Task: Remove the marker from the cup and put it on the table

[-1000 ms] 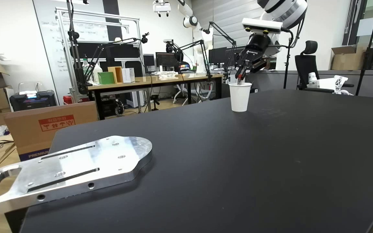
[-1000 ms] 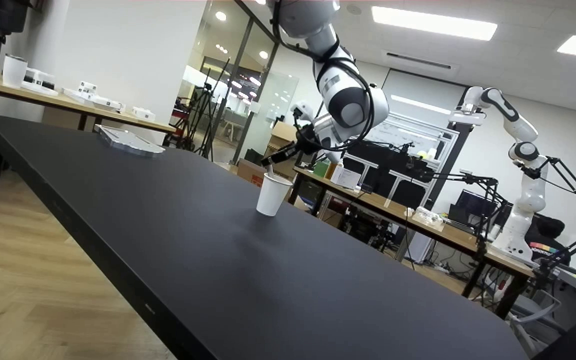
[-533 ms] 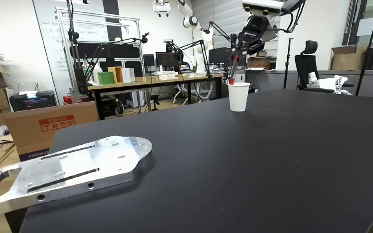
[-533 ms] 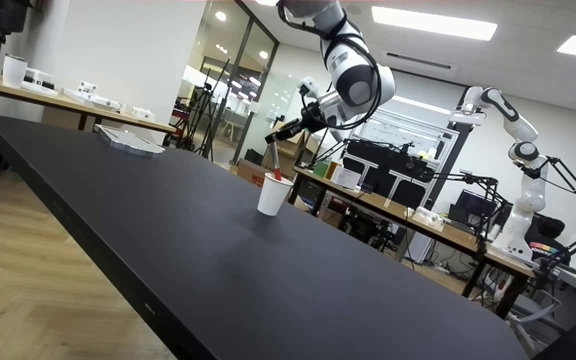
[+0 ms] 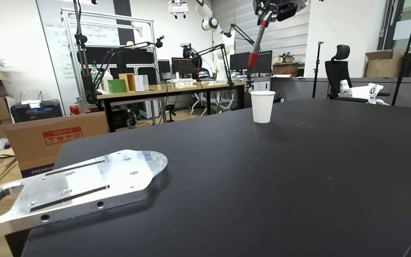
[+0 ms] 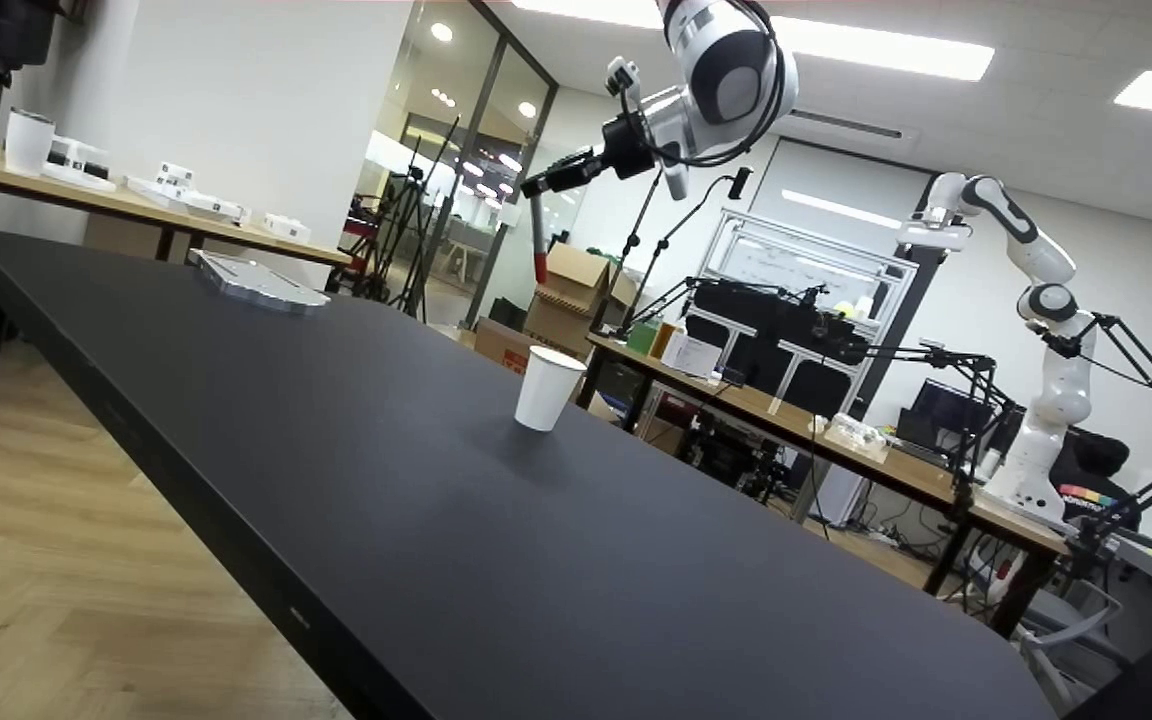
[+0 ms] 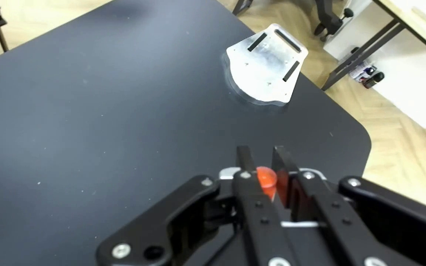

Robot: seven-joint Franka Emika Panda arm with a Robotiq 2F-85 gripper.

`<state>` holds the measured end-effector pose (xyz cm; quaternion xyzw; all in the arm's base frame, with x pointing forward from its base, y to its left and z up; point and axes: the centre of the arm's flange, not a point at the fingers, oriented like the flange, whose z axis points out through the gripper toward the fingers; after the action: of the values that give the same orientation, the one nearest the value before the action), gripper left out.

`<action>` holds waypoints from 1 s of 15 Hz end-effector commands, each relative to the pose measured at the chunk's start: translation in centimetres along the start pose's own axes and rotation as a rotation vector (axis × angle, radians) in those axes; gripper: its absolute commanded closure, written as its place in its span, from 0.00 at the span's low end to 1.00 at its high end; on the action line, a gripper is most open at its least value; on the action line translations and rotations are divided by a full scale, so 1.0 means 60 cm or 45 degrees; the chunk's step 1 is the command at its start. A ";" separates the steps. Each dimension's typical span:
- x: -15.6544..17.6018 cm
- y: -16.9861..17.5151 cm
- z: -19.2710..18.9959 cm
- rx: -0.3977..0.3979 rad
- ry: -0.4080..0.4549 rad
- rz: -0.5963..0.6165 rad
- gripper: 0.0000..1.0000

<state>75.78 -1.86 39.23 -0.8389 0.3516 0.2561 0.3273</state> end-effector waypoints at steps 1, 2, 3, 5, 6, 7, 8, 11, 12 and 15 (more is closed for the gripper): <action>-0.033 -0.001 0.035 -0.159 0.165 -0.104 0.95; -0.033 0.003 0.055 -0.208 0.206 -0.141 0.95; -0.032 0.004 0.072 -0.254 0.252 -0.175 0.95; -0.032 0.003 0.114 -0.345 0.336 -0.260 0.95; -0.033 0.000 0.133 -0.381 0.379 -0.308 0.95; -0.035 -0.003 0.152 -0.415 0.416 -0.364 0.95; -0.038 -0.006 0.172 -0.446 0.453 -0.422 0.95; -0.039 -0.014 0.223 -0.493 0.548 -0.574 0.95; -0.038 -0.018 0.237 -0.492 0.574 -0.611 0.95; -0.027 -0.022 0.277 -0.485 0.639 -0.682 0.95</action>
<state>77.91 11.42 30.97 -0.9780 0.1525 0.0344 0.1381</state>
